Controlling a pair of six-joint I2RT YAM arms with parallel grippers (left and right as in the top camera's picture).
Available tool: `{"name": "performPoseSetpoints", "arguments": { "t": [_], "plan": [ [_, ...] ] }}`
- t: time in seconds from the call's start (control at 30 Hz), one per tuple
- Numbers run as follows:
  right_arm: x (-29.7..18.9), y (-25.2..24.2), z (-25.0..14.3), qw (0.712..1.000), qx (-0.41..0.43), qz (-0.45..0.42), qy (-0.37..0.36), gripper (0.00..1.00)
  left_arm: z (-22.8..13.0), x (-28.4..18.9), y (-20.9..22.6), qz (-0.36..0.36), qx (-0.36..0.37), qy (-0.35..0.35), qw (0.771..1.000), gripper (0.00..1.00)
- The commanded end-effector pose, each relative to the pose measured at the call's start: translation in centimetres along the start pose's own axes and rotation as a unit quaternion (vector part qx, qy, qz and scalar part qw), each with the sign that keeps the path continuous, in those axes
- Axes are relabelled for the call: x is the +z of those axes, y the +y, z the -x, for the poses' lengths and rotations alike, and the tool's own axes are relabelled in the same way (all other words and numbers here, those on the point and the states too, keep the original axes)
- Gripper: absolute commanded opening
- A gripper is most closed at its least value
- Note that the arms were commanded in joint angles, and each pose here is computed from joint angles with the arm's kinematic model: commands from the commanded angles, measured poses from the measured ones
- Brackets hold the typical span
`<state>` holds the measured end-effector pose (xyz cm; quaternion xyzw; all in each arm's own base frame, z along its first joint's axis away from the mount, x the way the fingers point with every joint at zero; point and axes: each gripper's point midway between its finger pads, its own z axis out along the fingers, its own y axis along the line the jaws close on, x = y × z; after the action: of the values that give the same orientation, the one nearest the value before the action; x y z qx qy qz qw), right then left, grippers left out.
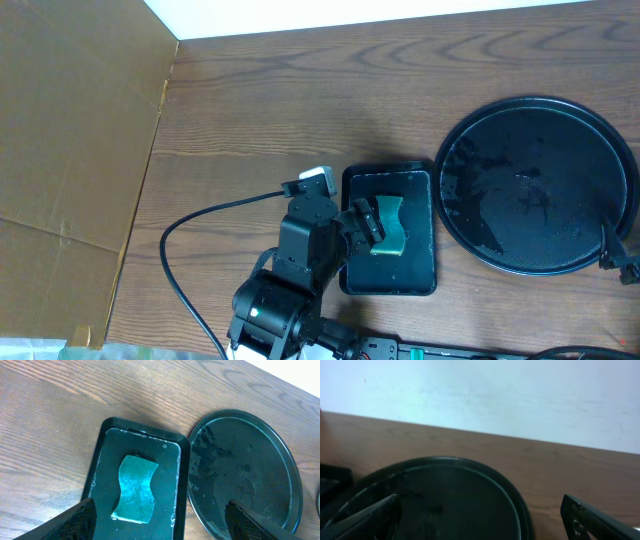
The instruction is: Clean dirty plates on tray and stack at the side
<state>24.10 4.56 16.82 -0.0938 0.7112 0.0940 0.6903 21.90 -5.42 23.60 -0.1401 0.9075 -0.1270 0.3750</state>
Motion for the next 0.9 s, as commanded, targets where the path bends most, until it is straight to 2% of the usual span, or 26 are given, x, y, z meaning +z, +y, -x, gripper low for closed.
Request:
{"name": "performPoseSetpoints", "arguments": {
  "t": [0.0,0.87],
  "plan": [
    [-0.01,-0.23,-0.20,1.000,0.017,-0.009,0.003,0.99,0.65,-0.52,-0.20,-0.004,-0.001,-0.010,1.000,0.83],
    [-0.02,-0.24,-0.63,1.000,0.019,-0.009,0.012,0.99,0.46,-0.37,-0.08,-0.002,-0.001,-0.008,1.000,0.82]
  ]
}}
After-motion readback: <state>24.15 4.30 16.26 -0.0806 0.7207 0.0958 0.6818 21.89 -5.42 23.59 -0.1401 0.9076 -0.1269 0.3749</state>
